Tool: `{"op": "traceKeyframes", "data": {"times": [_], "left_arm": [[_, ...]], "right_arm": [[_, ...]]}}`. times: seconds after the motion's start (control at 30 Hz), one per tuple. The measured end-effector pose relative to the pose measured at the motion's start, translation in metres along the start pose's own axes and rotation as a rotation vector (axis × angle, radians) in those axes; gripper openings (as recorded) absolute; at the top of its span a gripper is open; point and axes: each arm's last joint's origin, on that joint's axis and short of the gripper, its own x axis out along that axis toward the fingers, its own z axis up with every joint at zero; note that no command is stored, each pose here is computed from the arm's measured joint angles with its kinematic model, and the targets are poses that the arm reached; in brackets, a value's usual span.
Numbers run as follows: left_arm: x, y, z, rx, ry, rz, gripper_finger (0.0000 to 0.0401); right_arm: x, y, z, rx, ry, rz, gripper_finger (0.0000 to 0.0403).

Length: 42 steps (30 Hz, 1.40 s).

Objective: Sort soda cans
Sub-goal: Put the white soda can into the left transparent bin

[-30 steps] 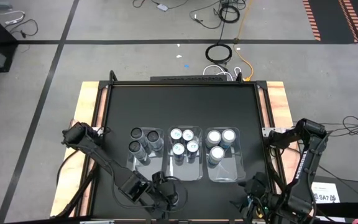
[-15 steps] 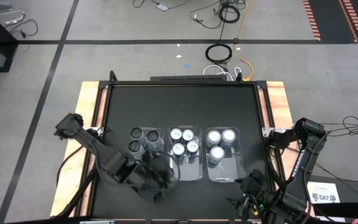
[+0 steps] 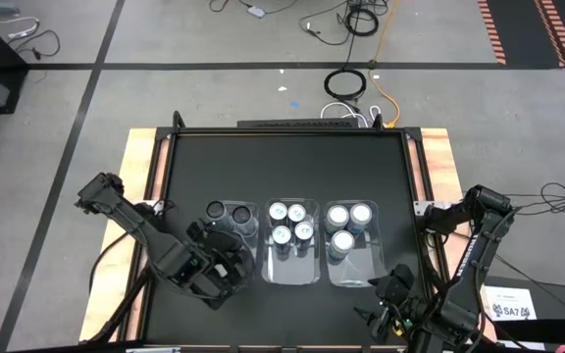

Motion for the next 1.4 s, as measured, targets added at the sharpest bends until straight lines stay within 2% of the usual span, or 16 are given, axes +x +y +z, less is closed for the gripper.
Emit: {"op": "traceKeyframes", "data": {"times": [0.2, 0.6, 0.8, 1.03, 1.4], "left_arm": [[0.028, 0.003, -0.016, -0.081, -0.007, 0.065, 0.0283], [0.058, 0.000, -0.037, -0.154, -0.035, 0.034, 0.0283], [0.067, 0.002, -0.044, -0.180, -0.041, 0.036, 0.0283], [0.069, -0.003, -0.044, -0.220, -0.044, -0.012, 0.0283], [0.071, -0.003, -0.042, -0.162, -0.035, -0.009, 0.0283]], "right_arm": [[0.004, 0.001, 0.004, 0.019, -0.004, -0.006, 0.0381], [0.005, 0.003, 0.005, 0.031, -0.002, 0.008, 0.0381], [0.005, 0.003, 0.005, 0.029, -0.002, 0.010, 0.0381], [0.005, 0.003, 0.005, 0.009, 0.000, 0.012, 0.0381], [0.005, 0.004, 0.005, 0.013, 0.002, 0.019, 0.0381]]}}
